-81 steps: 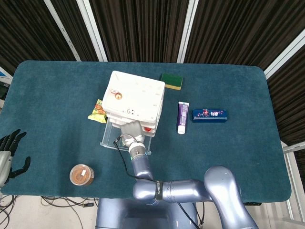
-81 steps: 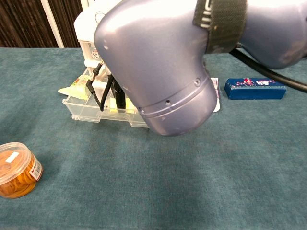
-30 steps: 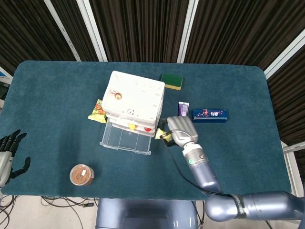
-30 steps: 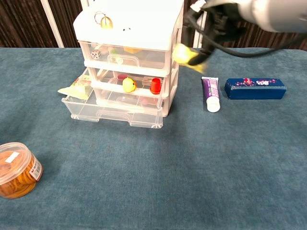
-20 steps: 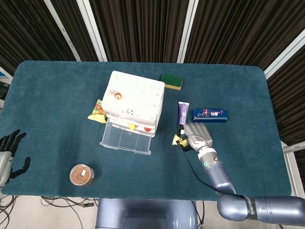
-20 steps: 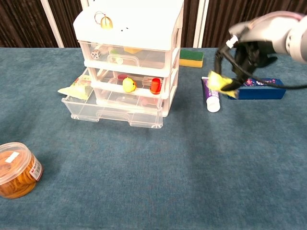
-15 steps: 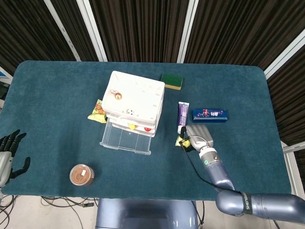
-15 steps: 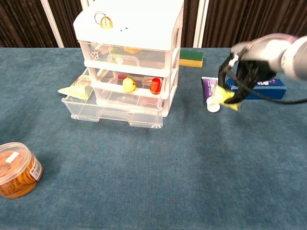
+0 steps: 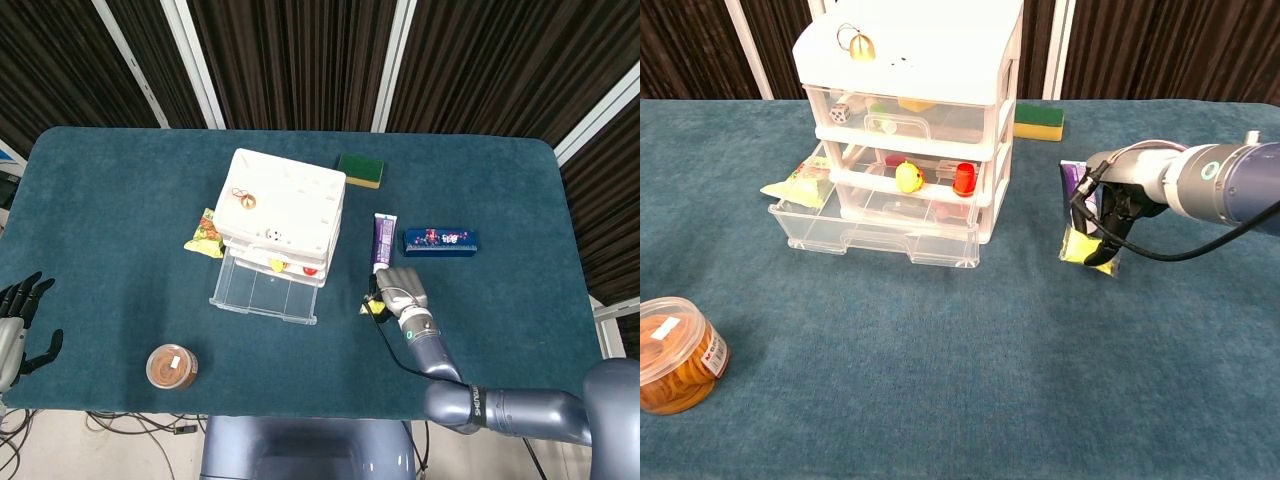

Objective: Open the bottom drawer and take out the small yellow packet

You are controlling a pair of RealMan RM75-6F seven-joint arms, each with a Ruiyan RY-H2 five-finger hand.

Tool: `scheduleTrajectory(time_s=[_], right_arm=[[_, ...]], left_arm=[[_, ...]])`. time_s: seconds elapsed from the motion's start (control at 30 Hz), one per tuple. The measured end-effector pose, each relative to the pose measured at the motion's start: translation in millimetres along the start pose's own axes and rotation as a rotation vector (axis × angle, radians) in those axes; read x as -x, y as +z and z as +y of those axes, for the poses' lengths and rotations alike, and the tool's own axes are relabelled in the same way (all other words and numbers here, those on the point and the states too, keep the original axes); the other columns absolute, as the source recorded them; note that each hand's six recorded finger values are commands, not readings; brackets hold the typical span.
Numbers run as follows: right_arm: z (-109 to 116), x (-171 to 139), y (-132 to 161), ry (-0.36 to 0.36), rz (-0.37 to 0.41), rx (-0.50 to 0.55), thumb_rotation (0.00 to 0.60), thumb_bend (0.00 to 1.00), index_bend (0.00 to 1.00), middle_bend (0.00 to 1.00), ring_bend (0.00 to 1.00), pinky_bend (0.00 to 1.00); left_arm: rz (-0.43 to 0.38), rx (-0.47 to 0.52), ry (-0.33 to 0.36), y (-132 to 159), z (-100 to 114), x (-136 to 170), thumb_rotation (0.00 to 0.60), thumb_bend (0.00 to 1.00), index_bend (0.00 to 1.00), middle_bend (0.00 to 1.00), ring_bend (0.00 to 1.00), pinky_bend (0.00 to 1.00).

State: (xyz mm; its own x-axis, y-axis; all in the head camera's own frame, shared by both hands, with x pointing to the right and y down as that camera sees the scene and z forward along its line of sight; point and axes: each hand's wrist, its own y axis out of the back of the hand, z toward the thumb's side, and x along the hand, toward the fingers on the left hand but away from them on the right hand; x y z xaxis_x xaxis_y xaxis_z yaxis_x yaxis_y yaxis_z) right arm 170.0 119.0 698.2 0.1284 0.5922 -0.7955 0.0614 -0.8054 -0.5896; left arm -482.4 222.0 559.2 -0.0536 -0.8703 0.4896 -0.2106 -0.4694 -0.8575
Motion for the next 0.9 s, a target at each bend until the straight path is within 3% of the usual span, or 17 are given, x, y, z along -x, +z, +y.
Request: scheduleTrajectory(time_s=[0.2,0.37,0.5,0.57,0.67,0.73,0.9], right_arm=[[2.5,-2.9,-2.4,0.009,-0.012,-0.033,0.6,0.08,0.31,1.0,1.0,1.0],[7.3,-9.2,-4.3,0.019,-0.015,-0.036,0.6,0.08,0.29,1.0,1.0,1.0],[23.8,-17.5,-7.4,-0.021,-0.008,0.033,0.6,0.12,0.29,0.99,1.0,1.0],[35.2,-24.0,-11.2,-0.055,-0.001,0.077,0.6,0.15,0.29,0.93,0.97,0.97],[56.9,-38.4,-24.8,-0.126,0.01,0.154,0.6,0.16,0.29,0.73,0.82,0.8],[71.7,-51.1,-39.4,-0.178,0.015,0.2,0.6,0.16,0.29,0.64,0.77,0.74],[95.0,-86.0,-80.8,-0.292,0.014,0.249,0.6,0.16,0.29,0.5,0.65,0.6]], left_arm=[[0.001,-0.002,-0.002,0.1,-0.4,0.1,0.6,0.44,0.1,0.02,0.0,0.0],[0.0,-0.002,-0.001,0.4,-0.2,0.3,0.6,0.44,0.1,0.02,0.0,0.0],[-0.001,-0.003,0.004,0.4,0.8,0.4,0.6,0.44,0.1,0.02,0.0,0.0],[-0.002,-0.003,0.005,0.5,0.9,0.3,0.6,0.44,0.1,0.02,0.0,0.0],[-0.004,-0.007,0.005,0.9,0.6,0.3,0.6,0.44,0.1,0.02,0.0,0.0],[-0.005,-0.01,0.005,1.2,0.3,0.3,0.6,0.44,0.1,0.02,0.0,0.0],[-0.009,-0.022,0.011,2.0,1.1,0.2,0.6,0.44,0.1,0.02,0.0,0.0]])
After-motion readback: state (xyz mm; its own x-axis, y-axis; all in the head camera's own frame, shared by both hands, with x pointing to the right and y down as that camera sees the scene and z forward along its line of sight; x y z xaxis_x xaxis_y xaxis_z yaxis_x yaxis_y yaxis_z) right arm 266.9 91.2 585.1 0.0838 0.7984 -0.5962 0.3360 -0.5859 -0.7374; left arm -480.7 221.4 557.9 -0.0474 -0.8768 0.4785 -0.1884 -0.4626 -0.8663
